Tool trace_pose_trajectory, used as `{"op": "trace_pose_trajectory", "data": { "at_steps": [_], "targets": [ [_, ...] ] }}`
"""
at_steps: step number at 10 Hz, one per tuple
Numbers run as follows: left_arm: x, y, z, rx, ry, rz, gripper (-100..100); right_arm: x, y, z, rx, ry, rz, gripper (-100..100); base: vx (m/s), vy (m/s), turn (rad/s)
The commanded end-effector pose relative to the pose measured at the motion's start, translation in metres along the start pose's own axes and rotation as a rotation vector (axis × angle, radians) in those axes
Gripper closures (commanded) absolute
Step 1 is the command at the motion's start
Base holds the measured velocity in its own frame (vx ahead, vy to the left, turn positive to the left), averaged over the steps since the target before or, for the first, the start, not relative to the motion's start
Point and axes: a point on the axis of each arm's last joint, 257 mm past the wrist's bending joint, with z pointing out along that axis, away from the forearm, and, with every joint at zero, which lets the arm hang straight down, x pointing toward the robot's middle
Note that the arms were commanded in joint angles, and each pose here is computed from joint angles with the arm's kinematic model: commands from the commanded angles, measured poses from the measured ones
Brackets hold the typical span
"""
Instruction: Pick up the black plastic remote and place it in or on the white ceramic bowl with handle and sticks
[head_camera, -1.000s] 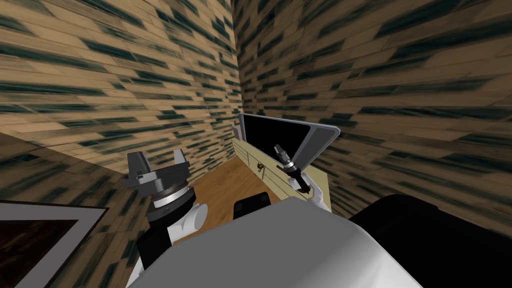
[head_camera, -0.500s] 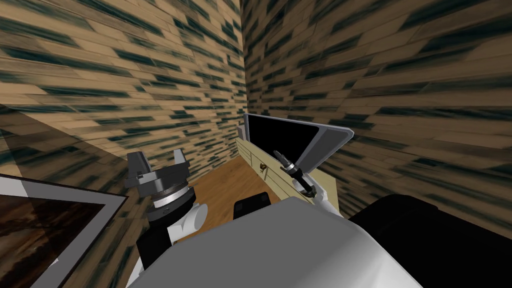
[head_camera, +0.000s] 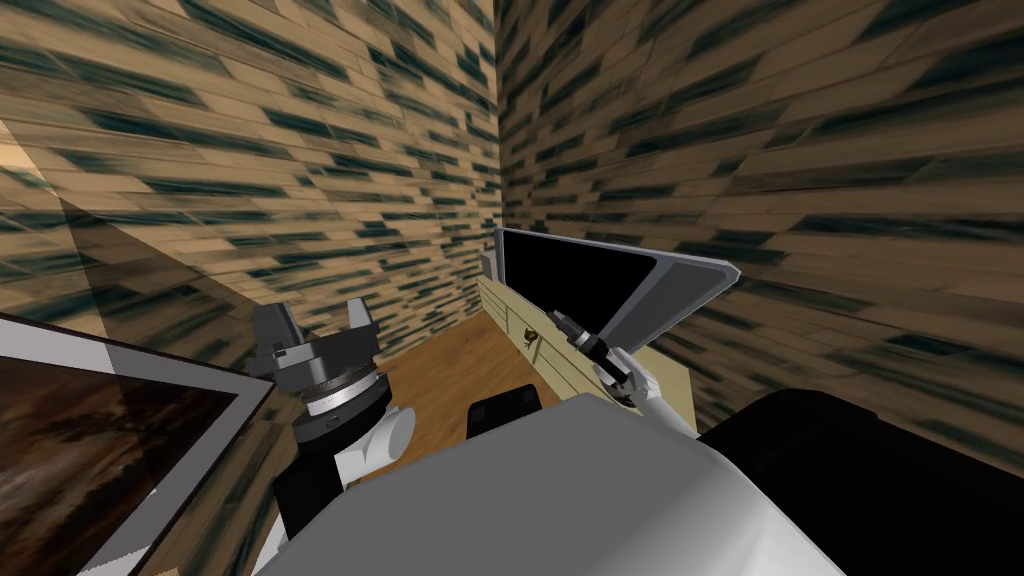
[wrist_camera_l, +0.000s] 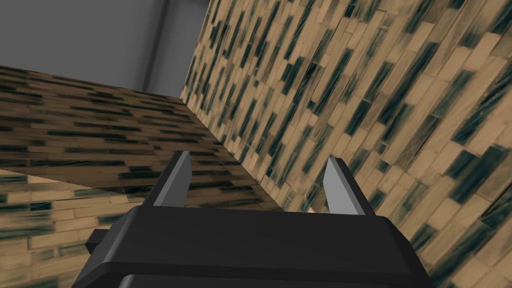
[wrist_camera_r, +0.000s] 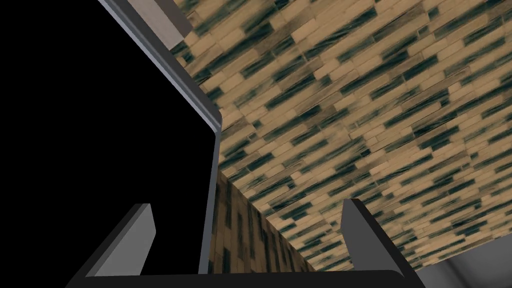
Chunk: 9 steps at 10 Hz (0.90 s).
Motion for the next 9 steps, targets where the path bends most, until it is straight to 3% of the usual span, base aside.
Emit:
{"op": "trace_pose_trajectory", "data": {
  "at_steps": [1,3,6,7,8,9],
  "targets": [
    [0.0,0.0,0.0,0.0,0.0,0.0,0,0.014,-0.01,-0.013,0.031,0.044,-0.03,-100,0.054,0.008,0.05],
    [0.0,0.0,0.0,0.0,0.0,0.0,0,0.04,-0.043,-0.04,0.093,0.161,-0.12,-100,0.066,0.011,0.131],
    [0.0,0.0,0.0,0.0,0.0,0.0,0,0.06,-0.07,-0.064,0.15,0.239,-0.158,-100,0.068,0.006,0.048],
    [0.0,0.0,0.0,0.0,0.0,0.0,0,0.073,-0.086,-0.083,0.181,0.304,-0.199,-100,0.071,-0.005,0.069],
    [0.0,0.0,0.0,0.0,0.0,0.0,0,0.074,-0.089,-0.086,0.189,0.308,-0.196,-100,0.063,-0.011,0.047],
    [0.0,0.0,0.0,0.0,0.0,0.0,0,0.087,-0.105,-0.108,0.221,0.374,-0.234,-100,0.08,-0.009,0.107]
  ]
}}
